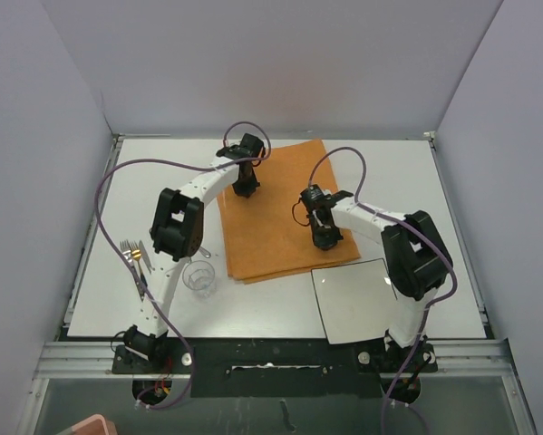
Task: Set the dinner table for one person
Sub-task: Flatten out the napkin at the center of the board.
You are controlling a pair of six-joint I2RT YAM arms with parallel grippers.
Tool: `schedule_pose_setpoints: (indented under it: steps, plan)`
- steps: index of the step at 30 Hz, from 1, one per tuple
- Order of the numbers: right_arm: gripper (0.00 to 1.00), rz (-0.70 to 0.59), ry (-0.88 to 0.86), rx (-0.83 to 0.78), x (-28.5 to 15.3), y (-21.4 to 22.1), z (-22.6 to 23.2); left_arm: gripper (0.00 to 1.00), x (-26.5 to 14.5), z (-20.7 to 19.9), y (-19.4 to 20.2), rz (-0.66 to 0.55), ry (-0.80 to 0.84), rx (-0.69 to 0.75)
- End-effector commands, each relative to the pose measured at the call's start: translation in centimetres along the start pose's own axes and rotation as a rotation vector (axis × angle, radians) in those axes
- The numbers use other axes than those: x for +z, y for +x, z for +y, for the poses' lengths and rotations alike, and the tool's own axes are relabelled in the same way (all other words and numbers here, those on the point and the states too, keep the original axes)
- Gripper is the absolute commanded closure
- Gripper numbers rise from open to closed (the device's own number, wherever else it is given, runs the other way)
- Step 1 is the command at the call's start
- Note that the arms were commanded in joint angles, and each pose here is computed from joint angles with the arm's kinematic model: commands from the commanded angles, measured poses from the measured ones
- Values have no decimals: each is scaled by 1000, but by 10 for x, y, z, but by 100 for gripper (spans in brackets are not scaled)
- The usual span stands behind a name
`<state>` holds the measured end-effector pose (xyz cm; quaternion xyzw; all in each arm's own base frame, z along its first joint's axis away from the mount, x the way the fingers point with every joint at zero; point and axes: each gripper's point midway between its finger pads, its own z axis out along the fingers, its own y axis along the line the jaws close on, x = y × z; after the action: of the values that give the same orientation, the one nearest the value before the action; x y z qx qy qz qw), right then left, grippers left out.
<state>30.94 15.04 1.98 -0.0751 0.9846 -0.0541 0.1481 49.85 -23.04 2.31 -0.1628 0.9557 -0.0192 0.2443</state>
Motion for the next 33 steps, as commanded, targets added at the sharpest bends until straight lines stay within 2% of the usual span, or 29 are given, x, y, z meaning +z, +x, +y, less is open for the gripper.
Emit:
schedule_pose_setpoints:
  steps: [1,7,18,21,23,28,29,30,31,33]
  plan:
    - [100,64,-25,-26,5,21,24,100,33,3,13,51,-19,-7]
    - [100,44,-67,-55,-6,21,48,100,42,-4,15,63,-6,-15]
    - [100,6,-42,-52,-15,11,44,100,32,-5,18,60,9,1]
    - [100,-48,-21,-78,-26,-7,40,100,11,-6,5,8,13,72]
    - [100,-96,6,-94,-36,-26,32,98,-15,-9,-9,-74,4,198]
    - [100,-247,47,-71,-77,-82,5,83,-119,-11,-64,-288,18,300]
    - [96,-297,39,-51,-93,-94,-1,80,-142,-9,-73,-321,28,297]
    - [87,-342,40,-26,-107,-104,-8,76,-165,-6,-78,-342,37,299]
    - [76,-381,39,2,-119,-109,-15,74,-188,-5,-82,-364,57,301]
    - [43,-463,48,63,-141,-113,-32,68,-231,-3,-78,-400,99,321]
